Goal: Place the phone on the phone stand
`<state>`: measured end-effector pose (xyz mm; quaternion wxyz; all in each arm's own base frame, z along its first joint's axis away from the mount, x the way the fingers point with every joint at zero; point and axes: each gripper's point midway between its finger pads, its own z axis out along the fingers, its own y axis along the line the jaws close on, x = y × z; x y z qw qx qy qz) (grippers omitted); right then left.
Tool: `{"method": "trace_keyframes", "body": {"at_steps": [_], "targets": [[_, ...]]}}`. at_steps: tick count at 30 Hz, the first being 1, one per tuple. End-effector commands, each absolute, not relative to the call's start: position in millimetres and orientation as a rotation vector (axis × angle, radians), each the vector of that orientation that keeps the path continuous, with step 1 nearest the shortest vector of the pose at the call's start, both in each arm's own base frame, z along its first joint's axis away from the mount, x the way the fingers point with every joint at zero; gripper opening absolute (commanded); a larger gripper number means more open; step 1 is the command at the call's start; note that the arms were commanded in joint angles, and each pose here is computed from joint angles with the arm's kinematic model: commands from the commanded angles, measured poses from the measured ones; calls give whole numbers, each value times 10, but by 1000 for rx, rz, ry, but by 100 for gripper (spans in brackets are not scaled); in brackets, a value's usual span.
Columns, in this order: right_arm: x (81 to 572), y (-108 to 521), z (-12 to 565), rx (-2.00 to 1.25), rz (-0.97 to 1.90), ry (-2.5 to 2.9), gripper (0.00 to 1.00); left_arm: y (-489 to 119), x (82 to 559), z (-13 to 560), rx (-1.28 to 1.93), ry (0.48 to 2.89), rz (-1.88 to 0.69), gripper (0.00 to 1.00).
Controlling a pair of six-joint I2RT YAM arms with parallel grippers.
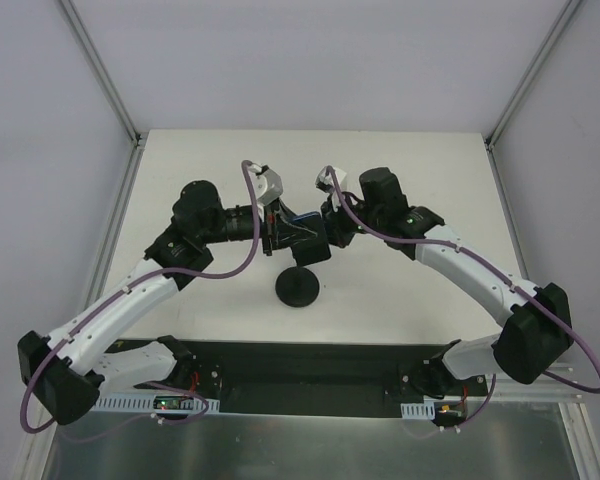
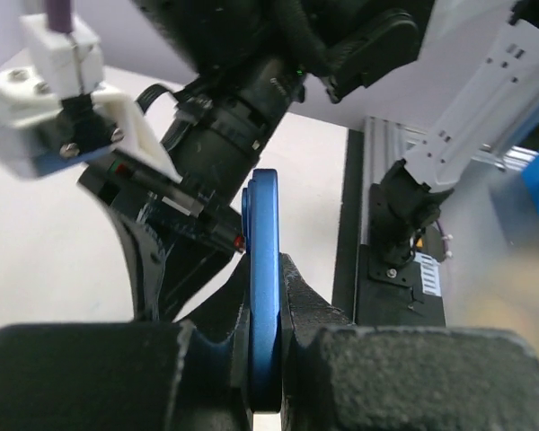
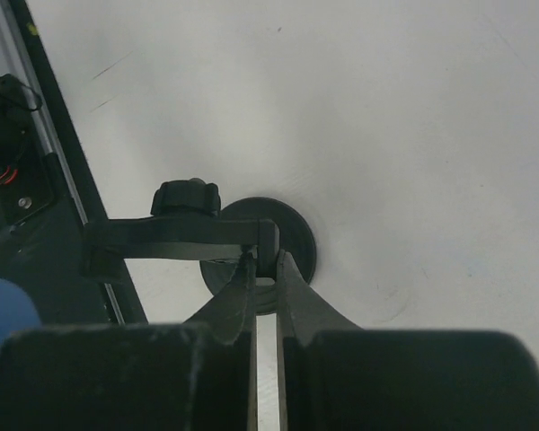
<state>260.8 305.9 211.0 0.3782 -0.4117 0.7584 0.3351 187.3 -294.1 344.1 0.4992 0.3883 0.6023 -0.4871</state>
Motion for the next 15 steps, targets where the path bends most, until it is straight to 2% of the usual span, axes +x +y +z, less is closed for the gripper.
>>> {"method": "trace_keyframes", "body": {"at_steps": [1,6,15], "targets": [[2381,3169,2552,-1191,1058,1706,1,-3102,1549,3933,1223,1010,-1332,0],[2435,3178,2544,-1188,1061,1713,1,-3273,1629,3761,1357,1012,-1439,0],[2428,3158,2564,-1181,1062,1709,1,-3289,1914,3382,1353,1155,-1420,0]]}}
